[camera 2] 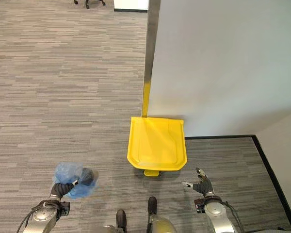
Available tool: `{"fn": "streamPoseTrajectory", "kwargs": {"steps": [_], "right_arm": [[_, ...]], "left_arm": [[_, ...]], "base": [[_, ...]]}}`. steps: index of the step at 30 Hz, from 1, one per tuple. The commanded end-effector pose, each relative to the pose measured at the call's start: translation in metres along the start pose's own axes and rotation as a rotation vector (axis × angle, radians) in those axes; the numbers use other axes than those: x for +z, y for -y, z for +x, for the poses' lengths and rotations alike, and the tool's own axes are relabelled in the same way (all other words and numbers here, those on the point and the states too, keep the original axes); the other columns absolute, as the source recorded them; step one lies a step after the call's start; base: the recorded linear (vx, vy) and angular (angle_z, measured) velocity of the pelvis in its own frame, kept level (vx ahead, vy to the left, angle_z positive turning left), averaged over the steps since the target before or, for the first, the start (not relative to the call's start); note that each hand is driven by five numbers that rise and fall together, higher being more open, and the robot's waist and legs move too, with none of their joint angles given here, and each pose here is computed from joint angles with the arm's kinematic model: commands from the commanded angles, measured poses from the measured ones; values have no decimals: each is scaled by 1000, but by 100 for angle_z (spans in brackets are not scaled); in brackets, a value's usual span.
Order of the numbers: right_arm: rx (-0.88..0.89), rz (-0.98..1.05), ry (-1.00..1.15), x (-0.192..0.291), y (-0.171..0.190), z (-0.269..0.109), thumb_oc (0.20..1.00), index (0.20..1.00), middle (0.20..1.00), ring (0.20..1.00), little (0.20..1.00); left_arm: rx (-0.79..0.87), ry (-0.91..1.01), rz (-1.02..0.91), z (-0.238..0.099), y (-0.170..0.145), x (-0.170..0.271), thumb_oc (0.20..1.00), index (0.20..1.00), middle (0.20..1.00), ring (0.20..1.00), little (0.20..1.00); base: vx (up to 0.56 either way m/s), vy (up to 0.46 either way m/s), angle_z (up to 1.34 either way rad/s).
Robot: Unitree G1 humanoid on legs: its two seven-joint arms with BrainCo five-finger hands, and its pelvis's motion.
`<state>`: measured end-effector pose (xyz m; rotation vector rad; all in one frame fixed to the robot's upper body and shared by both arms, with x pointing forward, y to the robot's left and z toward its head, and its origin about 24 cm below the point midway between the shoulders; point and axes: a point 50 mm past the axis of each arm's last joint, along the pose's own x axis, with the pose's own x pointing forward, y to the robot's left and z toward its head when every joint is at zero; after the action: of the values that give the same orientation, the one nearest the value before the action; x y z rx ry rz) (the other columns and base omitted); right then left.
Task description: Gather garbage on tea table into small bin, then transfer packed bag to large trash can.
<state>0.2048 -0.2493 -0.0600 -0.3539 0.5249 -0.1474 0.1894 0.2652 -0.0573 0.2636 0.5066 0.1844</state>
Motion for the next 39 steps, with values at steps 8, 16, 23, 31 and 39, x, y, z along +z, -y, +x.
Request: {"fn": "streamPoseTrajectory", "kwargs": {"steps": [8, 16, 23, 31, 39], "right_arm": [[-60, 25, 70, 14, 12, 3, 1000, 1000, 1000, 1000, 1000], [-159, 99, 66, 10, 36, 2, 1000, 1000, 1000, 1000, 1000], [-120, 108, 63, 13, 24, 6, 1000, 1000, 1000, 1000, 1000], [148, 96, 284, 82, -44, 18, 1000, 1000, 1000, 1000, 1000], [-181, 110, 280, 69, 14, 12, 1000, 1000, 1000, 1000, 1000]], "left_arm": [[53, 117, -9, 5, -17, 24, 200, 200, 200, 200, 200], [31, 124, -21, 11, -10, 29, 200, 200, 200, 200, 200], [9, 128, -21, 11, -4, 29, 200, 200, 200, 200, 200], [-104, 172, 26, 15, 26, 40, 200, 200, 200, 200, 200], [-37, 151, 13, 8, 13, 30, 200, 200, 200, 200, 200]], "base": [[291, 21, 13], [154, -97, 39], [-7, 9, -5], [-12, 40, -14], [27, -19, -7]]}}
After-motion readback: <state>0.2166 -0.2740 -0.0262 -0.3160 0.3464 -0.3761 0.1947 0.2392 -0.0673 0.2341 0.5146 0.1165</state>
